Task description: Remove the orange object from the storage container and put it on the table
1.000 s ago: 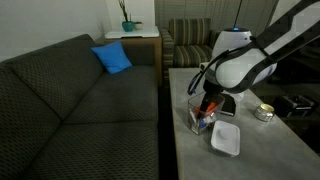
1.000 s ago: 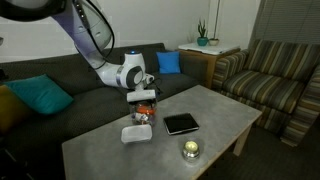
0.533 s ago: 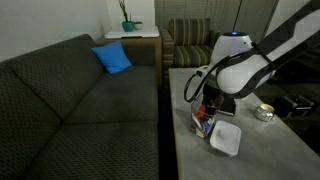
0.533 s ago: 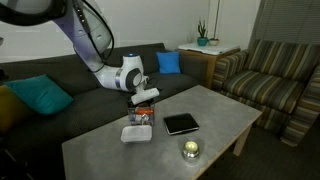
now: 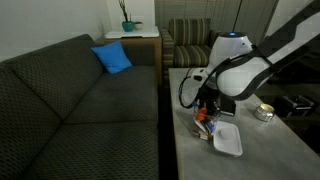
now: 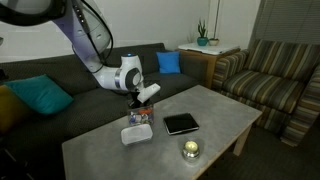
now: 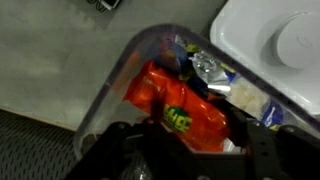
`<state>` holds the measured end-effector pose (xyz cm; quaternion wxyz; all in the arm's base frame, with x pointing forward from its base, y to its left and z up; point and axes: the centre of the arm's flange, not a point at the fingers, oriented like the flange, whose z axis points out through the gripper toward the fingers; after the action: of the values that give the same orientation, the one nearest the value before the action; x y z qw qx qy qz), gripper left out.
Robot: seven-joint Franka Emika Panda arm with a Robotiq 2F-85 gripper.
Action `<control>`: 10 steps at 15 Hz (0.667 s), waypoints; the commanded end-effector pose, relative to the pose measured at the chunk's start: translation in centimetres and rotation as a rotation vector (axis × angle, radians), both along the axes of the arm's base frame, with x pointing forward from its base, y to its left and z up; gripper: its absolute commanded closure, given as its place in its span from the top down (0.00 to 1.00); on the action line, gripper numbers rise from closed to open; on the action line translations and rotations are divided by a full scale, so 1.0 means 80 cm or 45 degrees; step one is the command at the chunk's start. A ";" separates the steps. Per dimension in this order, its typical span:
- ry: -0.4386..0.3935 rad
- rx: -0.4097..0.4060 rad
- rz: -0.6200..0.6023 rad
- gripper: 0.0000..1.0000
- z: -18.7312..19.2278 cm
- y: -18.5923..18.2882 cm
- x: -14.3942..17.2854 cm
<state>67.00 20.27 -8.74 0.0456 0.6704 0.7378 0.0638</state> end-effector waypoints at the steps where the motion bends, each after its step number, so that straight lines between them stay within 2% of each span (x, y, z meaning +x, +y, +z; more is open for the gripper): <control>1: 0.010 -0.070 0.211 0.33 -0.012 -0.001 -0.006; 6: 0.005 -0.120 0.254 0.05 -0.006 0.001 -0.005; 10: -0.006 -0.163 0.199 0.05 0.007 0.003 -0.008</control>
<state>66.92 20.88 -8.70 0.0706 0.6009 0.7948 0.0474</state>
